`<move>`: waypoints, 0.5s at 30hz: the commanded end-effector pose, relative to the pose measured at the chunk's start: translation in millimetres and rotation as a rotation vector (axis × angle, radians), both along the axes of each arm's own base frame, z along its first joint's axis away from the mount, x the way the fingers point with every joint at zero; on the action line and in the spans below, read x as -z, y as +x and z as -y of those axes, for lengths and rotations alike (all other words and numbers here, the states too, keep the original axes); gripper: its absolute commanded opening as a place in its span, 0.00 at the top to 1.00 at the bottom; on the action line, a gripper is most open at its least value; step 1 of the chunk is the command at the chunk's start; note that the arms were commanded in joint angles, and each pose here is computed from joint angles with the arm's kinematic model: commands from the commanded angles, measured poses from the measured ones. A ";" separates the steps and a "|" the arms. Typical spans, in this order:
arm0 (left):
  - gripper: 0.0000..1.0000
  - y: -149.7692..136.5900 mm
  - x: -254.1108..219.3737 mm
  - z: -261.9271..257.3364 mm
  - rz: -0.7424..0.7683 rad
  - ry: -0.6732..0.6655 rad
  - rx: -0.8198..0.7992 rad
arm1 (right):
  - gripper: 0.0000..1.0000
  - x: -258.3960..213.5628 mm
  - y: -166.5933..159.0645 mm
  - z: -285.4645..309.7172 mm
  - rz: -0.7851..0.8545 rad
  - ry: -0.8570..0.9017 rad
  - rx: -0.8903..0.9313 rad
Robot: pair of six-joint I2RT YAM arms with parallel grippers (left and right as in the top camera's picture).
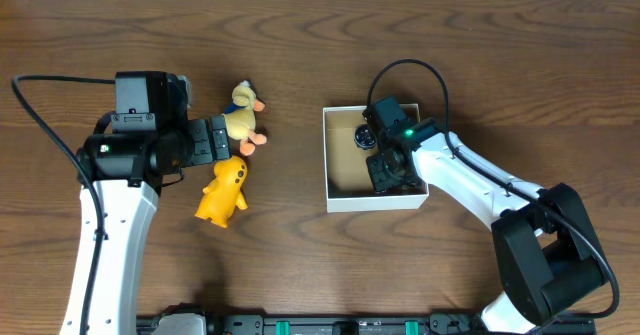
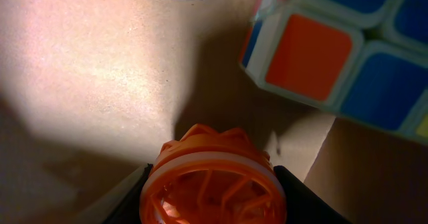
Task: Pack container
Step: 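Carry the orange part into the box and release it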
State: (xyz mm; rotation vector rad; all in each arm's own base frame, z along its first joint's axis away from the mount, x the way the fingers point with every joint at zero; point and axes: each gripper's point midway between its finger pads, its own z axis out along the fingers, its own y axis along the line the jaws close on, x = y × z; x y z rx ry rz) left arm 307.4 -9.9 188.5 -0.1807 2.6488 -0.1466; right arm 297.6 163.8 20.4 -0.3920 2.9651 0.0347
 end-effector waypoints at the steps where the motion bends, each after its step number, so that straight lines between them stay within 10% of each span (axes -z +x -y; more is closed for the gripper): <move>1: 0.02 -1.1 4.5 1.8 -0.016 -0.003 0.011 | 0.39 2.1 -1.3 1.6 0.002 -0.018 0.022; 7: 0.02 -1.2 4.6 1.8 -0.017 -0.003 0.011 | 0.22 2.1 -1.2 1.6 0.002 -0.018 0.022; 15: 0.02 -1.2 4.6 1.8 -0.017 -0.003 0.011 | 0.33 -20.1 8.6 -4.2 0.039 0.005 0.023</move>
